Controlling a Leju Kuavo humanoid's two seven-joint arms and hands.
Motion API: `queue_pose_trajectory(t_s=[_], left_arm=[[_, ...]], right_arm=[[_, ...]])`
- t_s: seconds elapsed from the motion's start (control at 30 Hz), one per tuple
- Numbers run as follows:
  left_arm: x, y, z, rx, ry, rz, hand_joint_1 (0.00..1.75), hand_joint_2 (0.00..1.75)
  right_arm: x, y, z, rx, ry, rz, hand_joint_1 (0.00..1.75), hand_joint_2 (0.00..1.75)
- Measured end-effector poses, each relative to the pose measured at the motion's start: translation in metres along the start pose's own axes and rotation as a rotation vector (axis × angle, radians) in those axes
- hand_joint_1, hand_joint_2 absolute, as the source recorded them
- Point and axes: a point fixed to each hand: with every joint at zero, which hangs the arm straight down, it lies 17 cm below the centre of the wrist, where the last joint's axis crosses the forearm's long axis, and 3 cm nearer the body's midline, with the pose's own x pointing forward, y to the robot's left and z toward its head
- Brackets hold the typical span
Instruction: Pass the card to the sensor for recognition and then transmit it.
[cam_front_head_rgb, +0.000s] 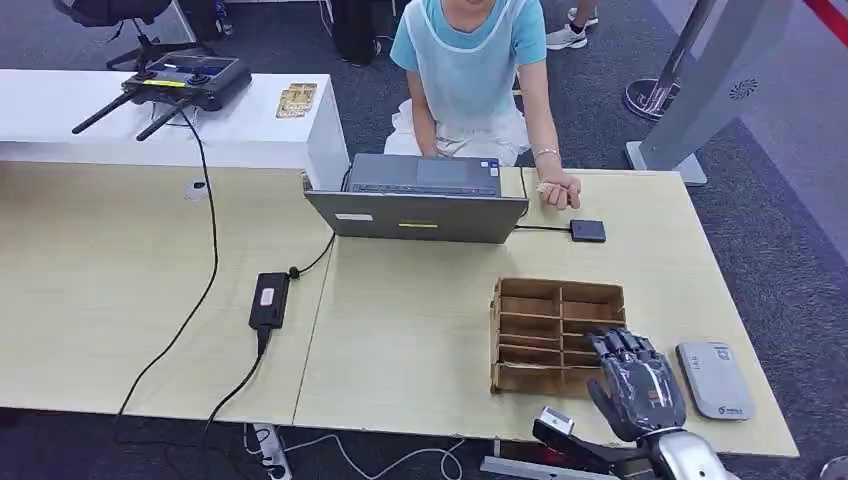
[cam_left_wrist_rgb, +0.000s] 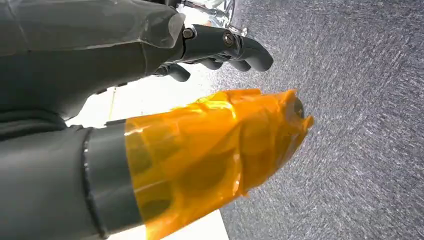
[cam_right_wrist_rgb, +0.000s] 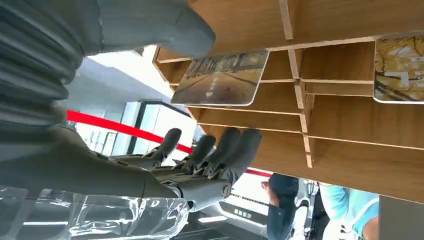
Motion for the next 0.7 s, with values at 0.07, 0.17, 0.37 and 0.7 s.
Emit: queue_pose_trajectory(t_s=[0.07, 0.17, 0.37, 0.7], left_arm=[[0.0, 0.0, 0.0, 0.0, 0.0, 0.0, 0.0, 0.0], [0.0001, 0.0001, 0.0, 0.001, 0.0, 0.0, 0.0, 0.0], [0.0001, 0.0001, 0.0, 0.0, 0.0, 0.0, 0.0, 0.0], [0.0001, 0.0001, 0.0, 0.0, 0.0, 0.0, 0.0, 0.0]], right_arm=[[0.0002, 0.0005, 0.0, 0.001, 0.0, 0.0, 1.29, 1.75], [0.0005, 0.0018, 0.0003, 0.004, 0.0, -0.001, 1.29, 1.75], [0.0003, 0.0023, 0.0003, 0.005, 0.0, 0.0, 1.34, 1.75], [0.0001, 0.0013, 0.0002, -0.004, 0.001, -0.014, 1.45, 1.75]])
